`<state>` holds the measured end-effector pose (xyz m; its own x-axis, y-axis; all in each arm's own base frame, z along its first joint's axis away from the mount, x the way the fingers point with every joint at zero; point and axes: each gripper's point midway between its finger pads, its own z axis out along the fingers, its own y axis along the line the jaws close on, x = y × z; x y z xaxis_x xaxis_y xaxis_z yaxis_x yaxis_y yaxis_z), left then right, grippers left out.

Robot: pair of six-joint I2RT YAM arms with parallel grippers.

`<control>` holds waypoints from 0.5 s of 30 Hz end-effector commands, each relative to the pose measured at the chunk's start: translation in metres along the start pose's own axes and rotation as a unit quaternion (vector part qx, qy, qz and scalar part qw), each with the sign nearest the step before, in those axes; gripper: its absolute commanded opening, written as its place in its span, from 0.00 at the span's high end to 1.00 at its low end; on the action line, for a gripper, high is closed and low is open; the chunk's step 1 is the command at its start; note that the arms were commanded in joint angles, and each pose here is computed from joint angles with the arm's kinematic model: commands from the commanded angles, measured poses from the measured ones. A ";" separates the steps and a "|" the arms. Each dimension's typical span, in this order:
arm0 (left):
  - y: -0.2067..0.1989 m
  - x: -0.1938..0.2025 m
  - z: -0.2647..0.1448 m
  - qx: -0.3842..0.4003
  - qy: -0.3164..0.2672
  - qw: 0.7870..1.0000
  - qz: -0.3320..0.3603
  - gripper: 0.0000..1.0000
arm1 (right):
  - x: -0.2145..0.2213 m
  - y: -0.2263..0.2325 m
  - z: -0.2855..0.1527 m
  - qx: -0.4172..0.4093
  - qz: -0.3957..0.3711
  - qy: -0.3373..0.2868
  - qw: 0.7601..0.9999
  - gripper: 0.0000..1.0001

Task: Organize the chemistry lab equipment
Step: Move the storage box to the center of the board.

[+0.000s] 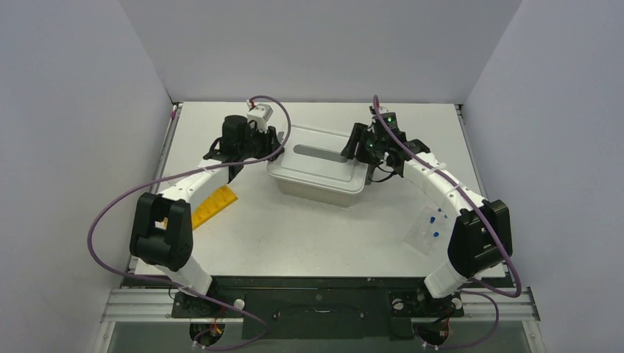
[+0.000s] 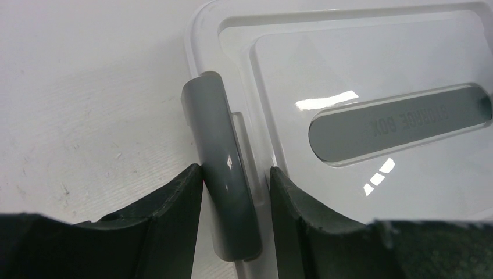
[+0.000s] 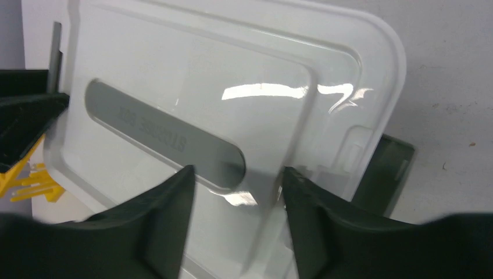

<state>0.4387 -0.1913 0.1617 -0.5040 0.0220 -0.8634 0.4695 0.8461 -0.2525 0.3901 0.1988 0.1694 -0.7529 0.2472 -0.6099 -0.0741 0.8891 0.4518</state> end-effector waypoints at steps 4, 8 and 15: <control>-0.041 -0.014 -0.035 0.063 0.001 0.998 0.015 0.56 | -0.047 -0.017 -0.065 0.097 -0.019 -0.092 0.991 0.19; -0.048 -0.004 -0.051 0.076 0.007 0.997 0.024 0.28 | -0.049 -0.030 -0.092 0.112 0.005 -0.122 0.986 0.18; -0.048 -0.029 -0.080 0.066 -0.012 0.998 -0.016 0.03 | -0.019 -0.075 -0.104 0.104 0.078 -0.125 0.984 0.17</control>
<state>0.3774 -0.1971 0.1982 -0.5174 0.0423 -0.8547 0.5556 0.7763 -0.2979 0.3555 0.1059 0.2381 -0.5553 0.3780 -0.7408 0.1184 0.9176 0.3795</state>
